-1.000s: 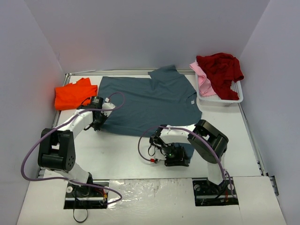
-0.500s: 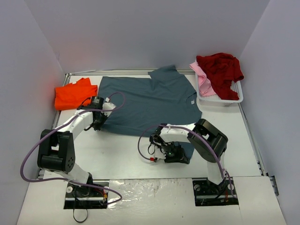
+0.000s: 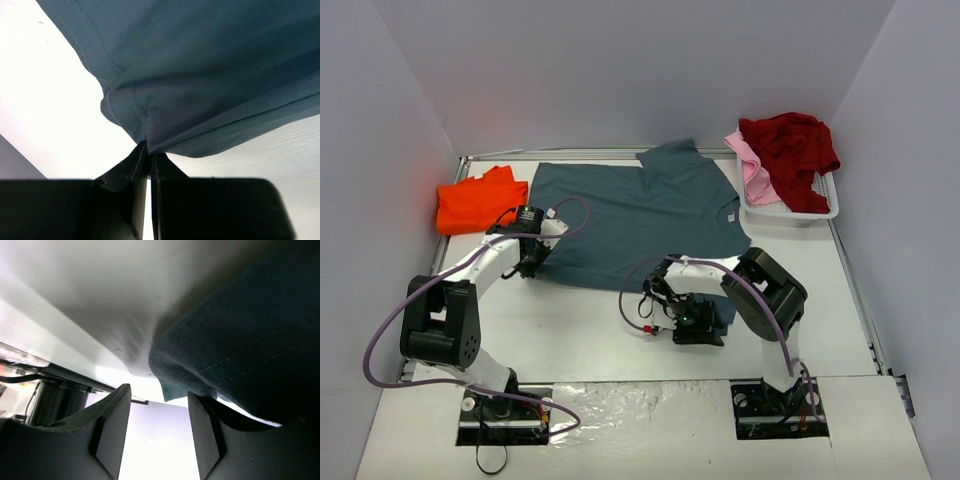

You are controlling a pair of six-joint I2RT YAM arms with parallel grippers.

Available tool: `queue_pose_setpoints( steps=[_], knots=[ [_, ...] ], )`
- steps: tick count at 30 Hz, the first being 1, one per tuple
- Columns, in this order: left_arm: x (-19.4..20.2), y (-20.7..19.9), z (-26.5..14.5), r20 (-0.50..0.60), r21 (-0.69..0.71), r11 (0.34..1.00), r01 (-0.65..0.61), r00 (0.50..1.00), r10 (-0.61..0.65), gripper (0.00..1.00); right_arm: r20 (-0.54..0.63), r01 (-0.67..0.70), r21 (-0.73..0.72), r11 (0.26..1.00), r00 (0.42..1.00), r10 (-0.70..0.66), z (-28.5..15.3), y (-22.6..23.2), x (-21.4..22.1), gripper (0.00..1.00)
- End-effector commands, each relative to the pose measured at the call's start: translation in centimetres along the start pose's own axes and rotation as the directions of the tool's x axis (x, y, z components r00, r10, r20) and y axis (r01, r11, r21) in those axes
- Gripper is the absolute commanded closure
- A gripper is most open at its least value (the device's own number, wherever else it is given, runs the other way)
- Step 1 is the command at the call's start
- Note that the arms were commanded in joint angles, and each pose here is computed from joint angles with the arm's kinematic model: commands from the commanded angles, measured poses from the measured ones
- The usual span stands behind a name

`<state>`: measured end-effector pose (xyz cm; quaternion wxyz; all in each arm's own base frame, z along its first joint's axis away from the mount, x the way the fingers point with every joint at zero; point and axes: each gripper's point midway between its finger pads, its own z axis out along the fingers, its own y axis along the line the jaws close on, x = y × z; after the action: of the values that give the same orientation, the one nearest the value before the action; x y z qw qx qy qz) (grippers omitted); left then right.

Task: Fold and stack the t-shirts
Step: Grap the side of the flattened tshirt closest away from the robot with both arms

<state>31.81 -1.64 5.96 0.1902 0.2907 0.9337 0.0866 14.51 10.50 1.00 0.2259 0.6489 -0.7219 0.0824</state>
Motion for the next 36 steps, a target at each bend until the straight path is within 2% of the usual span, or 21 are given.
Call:
queue_pose_setpoints(
  steps=[1,12,15,18,25,27,34,36],
  knots=[
    [-0.7,0.8,-1.3,0.041,-0.047,0.999,0.012,0.999,-0.01,0.97,-0.046,0.003,0.043,0.999,0.999,-0.001,0.2,-1.7,0.3,0.54],
    [-0.5,0.9,-1.2,0.035,-0.053,0.999,0.01,0.999,-0.009,0.98,-0.043,-0.039,0.223,0.974,0.998,0.049,0.2,-5.6,-0.3,0.59],
    [-0.5,0.9,-1.1,0.034,-0.052,0.999,0.009,0.999,-0.007,0.98,-0.053,-0.047,0.264,0.963,0.997,0.063,0.5,-6.3,-0.2,0.63],
    [-0.5,0.9,-1.0,0.033,-0.053,0.999,0.009,0.999,-0.007,0.97,-0.057,-0.05,0.289,0.956,0.996,0.07,0.8,-6.8,-0.2,0.71],
    [-0.5,0.8,-1.0,0.032,-0.053,0.999,0.007,0.999,-0.006,0.97,-0.074,-0.053,0.29,0.955,0.994,0.078,1.8,-6.9,-0.1,0.9],
    [-0.4,0.8,-1.0,0.031,-0.054,0.998,0.007,1.0,-0.006,0.98,-0.071,-0.054,0.293,0.955,0.994,0.078,2.0,-6.9,-0.3,0.99],
    [-0.8,0.9,-1.5,0.049,-0.053,0.999,0.01,0.999,-0.007,0.98,-0.013,-0.076,0.272,0.959,0.997,0.082,0.9,-6.3,-0.6,1.0],
    [-1.0,0.9,-2.0,0.062,-0.052,0.999,0.01,0.998,-0.007,0.98,0.024,-0.072,0.21,0.975,0.997,0.068,-0.1,-5.1,-0.8,1.0]
  ],
)
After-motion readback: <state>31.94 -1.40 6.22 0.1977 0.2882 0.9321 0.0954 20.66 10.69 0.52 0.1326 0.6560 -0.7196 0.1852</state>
